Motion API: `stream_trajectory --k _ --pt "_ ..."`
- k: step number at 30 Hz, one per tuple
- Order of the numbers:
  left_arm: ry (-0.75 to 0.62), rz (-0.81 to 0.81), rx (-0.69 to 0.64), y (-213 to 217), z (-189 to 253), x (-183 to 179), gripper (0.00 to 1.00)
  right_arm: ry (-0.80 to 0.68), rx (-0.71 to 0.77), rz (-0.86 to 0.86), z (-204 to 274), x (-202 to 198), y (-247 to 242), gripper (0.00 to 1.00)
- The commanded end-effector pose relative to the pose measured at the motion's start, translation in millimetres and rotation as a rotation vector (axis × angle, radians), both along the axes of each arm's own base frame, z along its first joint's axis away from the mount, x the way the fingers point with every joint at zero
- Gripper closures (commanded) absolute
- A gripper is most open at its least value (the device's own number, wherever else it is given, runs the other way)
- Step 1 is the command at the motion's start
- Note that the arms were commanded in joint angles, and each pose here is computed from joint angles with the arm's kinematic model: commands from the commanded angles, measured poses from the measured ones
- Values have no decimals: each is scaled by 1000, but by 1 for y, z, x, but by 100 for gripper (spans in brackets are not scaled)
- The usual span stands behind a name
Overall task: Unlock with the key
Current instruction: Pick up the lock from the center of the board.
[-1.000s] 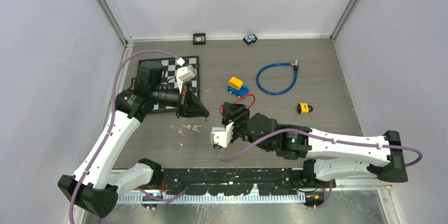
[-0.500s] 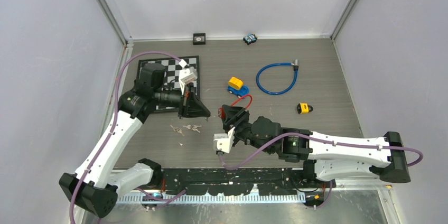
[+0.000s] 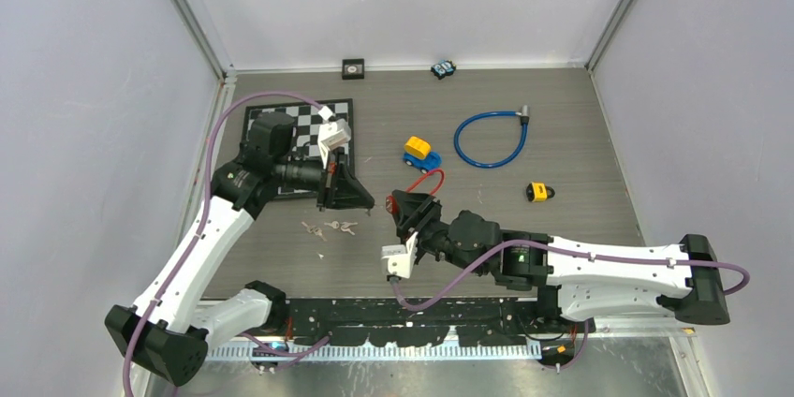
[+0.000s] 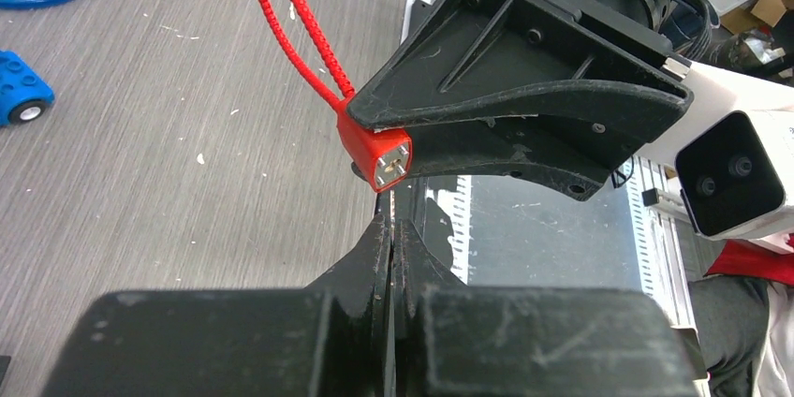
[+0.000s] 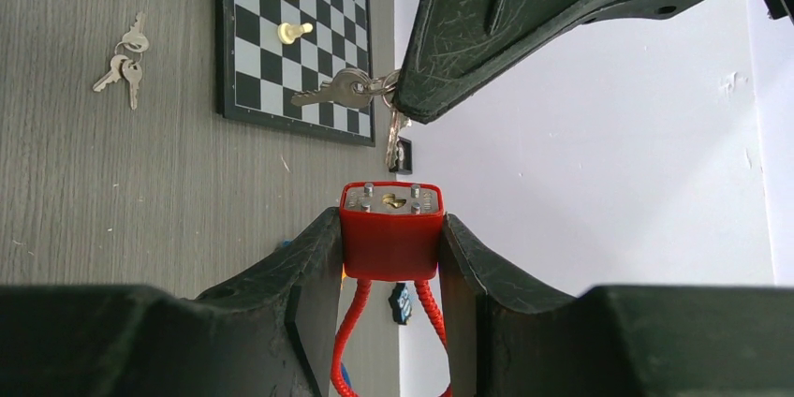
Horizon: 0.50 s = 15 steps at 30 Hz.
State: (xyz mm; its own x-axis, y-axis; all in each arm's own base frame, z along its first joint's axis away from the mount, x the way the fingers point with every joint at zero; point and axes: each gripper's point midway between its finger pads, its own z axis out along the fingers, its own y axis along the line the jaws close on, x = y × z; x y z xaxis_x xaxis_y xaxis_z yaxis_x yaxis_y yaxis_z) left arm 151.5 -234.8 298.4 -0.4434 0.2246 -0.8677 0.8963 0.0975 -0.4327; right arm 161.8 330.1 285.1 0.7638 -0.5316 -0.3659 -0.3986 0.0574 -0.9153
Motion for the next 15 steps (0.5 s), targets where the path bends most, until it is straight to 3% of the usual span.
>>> stream_trajectory --k 1,15 --pt "-20 -40 -22 -1 2 -7 100 -53 117 26 33 -4 0 100" --pt "-34 -126 -17 1 -5 -24 100 -130 96 89 22 -13 -2 100"
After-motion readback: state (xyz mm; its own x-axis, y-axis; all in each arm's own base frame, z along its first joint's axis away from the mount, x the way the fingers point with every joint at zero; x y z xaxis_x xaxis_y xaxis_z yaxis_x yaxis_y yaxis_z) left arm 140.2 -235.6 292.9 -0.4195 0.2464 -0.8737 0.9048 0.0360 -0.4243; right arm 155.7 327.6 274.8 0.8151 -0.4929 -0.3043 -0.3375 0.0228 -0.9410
